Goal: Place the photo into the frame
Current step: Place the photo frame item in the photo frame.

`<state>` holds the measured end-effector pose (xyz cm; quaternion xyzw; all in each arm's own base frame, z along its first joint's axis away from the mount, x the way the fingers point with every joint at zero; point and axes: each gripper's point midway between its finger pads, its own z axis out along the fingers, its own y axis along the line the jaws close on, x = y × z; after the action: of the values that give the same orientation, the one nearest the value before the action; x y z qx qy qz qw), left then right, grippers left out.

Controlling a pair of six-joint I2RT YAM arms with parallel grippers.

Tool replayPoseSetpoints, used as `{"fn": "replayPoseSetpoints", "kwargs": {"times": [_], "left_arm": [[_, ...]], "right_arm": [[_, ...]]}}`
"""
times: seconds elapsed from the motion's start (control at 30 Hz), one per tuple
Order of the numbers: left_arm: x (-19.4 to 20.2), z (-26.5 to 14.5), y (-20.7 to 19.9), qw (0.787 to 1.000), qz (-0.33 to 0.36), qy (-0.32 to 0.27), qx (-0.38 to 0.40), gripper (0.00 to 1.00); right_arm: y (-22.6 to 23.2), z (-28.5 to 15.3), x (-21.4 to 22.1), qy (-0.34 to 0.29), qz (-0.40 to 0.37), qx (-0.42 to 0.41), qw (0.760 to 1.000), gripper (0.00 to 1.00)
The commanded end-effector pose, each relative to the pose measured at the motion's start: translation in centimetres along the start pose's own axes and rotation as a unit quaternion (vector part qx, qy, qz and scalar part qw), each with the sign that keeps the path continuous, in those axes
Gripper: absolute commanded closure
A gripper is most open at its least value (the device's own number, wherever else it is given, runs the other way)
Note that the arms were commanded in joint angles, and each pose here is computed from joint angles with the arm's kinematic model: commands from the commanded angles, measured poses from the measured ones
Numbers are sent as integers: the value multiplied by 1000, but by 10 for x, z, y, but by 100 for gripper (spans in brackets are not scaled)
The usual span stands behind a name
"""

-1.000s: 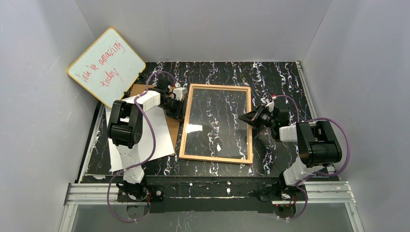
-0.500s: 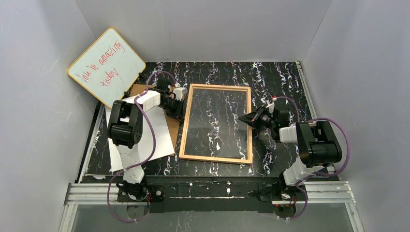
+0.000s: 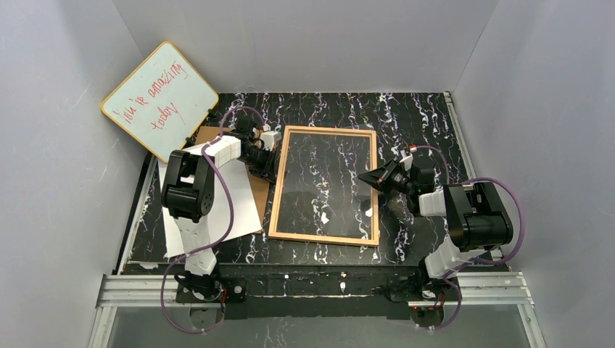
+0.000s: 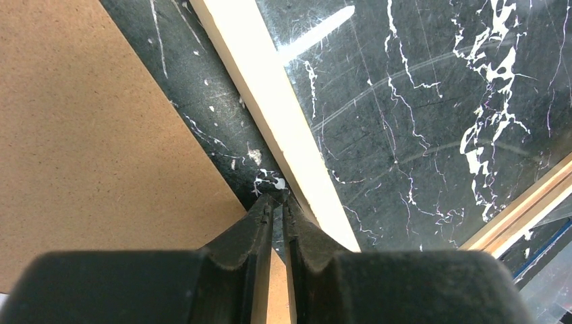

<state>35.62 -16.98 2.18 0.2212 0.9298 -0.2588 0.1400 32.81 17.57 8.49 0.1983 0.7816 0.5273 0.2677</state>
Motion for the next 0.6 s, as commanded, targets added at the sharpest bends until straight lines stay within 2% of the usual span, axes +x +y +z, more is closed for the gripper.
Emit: {"fn": "replayPoseSetpoints", "kwargs": {"times": [0.0, 0.57], "left_arm": [[19, 12, 2, 999, -3, 41, 0, 90], [22, 14, -1, 999, 4, 50, 4, 91]], "right_arm": [[20, -4, -15, -45, -32, -29, 998, 99], [21, 7, -10, -40, -34, -36, 998, 99]]}}
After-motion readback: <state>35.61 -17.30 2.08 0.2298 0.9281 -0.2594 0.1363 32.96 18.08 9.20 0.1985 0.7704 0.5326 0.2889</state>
